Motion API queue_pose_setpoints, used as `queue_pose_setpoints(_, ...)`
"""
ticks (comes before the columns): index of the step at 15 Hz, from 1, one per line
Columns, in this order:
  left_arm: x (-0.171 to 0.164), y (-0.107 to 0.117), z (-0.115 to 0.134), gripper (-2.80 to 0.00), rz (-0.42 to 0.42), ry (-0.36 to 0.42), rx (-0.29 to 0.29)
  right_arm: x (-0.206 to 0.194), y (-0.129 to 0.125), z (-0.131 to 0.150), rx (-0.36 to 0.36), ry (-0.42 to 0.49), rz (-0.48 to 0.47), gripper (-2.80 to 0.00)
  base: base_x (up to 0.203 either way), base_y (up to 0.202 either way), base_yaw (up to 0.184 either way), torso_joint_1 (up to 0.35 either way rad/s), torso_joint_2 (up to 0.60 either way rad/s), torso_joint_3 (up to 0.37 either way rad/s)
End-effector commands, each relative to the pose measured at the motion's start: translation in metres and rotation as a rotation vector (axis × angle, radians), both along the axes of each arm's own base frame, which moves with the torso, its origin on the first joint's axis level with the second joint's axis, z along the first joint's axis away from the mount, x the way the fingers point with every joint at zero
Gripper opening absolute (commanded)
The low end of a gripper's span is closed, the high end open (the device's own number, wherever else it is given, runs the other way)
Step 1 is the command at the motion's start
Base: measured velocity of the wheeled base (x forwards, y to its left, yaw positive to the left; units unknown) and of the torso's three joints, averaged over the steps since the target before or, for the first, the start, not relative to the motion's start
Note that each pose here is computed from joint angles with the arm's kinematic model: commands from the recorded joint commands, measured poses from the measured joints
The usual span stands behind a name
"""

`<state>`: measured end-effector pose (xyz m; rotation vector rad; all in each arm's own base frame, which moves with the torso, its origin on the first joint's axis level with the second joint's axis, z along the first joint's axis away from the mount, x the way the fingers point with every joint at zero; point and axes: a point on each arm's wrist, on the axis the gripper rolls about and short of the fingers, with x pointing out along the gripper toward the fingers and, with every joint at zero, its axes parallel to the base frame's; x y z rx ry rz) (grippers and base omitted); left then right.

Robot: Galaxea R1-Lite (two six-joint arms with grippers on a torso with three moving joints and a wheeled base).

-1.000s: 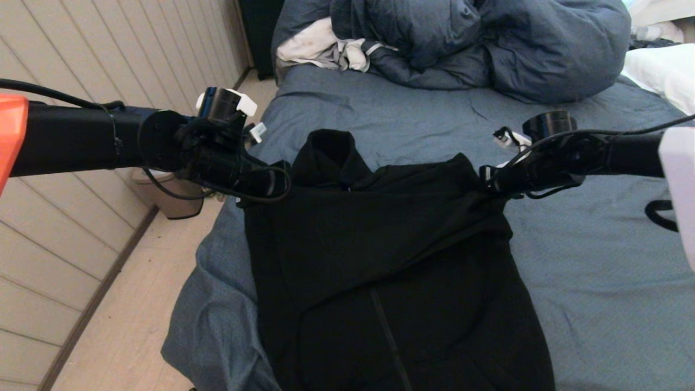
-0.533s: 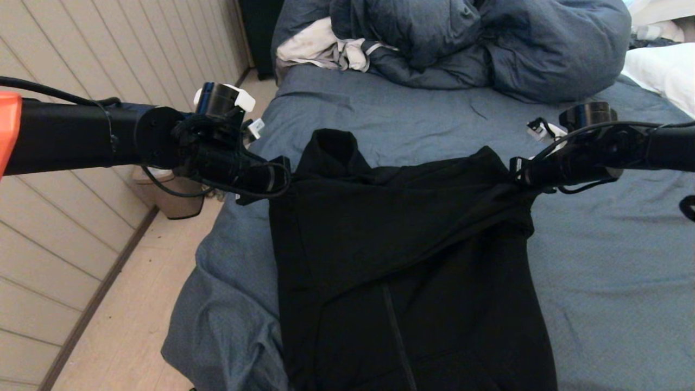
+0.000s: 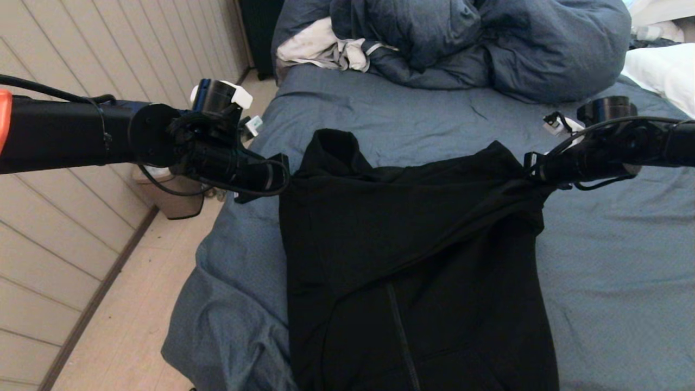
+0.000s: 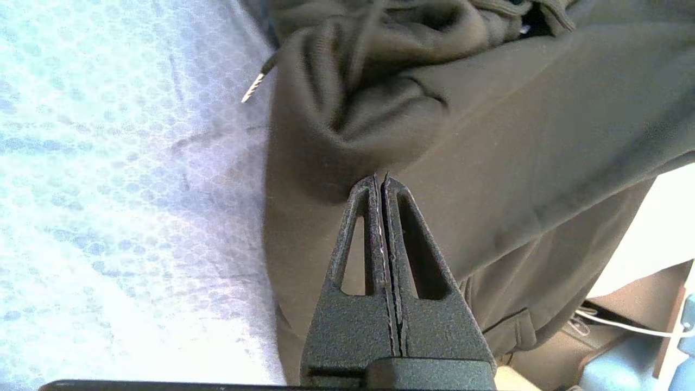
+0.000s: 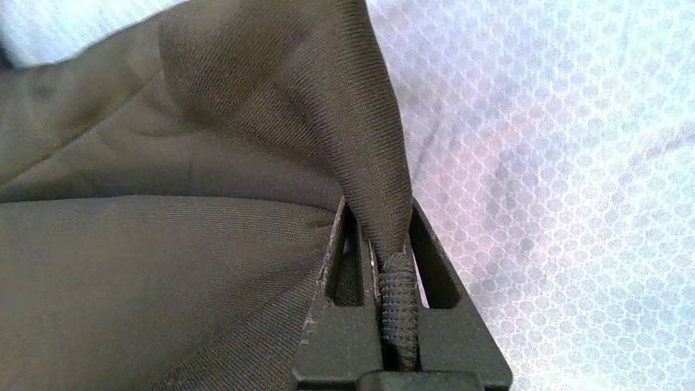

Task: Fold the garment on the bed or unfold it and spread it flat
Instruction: Unfold the black sweatshirt

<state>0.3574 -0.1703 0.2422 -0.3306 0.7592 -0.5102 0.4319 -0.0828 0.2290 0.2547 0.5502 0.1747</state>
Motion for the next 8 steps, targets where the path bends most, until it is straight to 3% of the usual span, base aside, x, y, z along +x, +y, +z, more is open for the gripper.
queue_pose_setpoints(1,-0.001,0.001,0.002,-2.80,0.000,0.000,-0.003,0.002,0.000,-0.007,0.009,0.019,0.004,-2.80,0.000,0.000,0.000,0.000,0.00,0.000)
queue_pose_setpoints(2,-0.001,0.001,0.002,-2.80,0.001,0.000,-0.002,0.004,0.002,-0.010,0.011,0.028,0.008,-0.51,0.000,0.000,0.000,0.000,0.00,0.000)
queue_pose_setpoints(3,-0.001,0.001,0.002,-2.80,0.000,0.000,-0.003,0.004,0.003,-0.010,0.012,0.028,0.011,0.00,0.000,0.000,0.000,0.000,0.00,0.000)
queue_pose_setpoints(8,-0.007,0.003,0.009,-2.80,-0.001,-0.015,-0.010,0.003,0.002,0.001,0.020,-0.009,0.006,0.00,0.000,0.000,0.000,0.000,0.00,0.000)
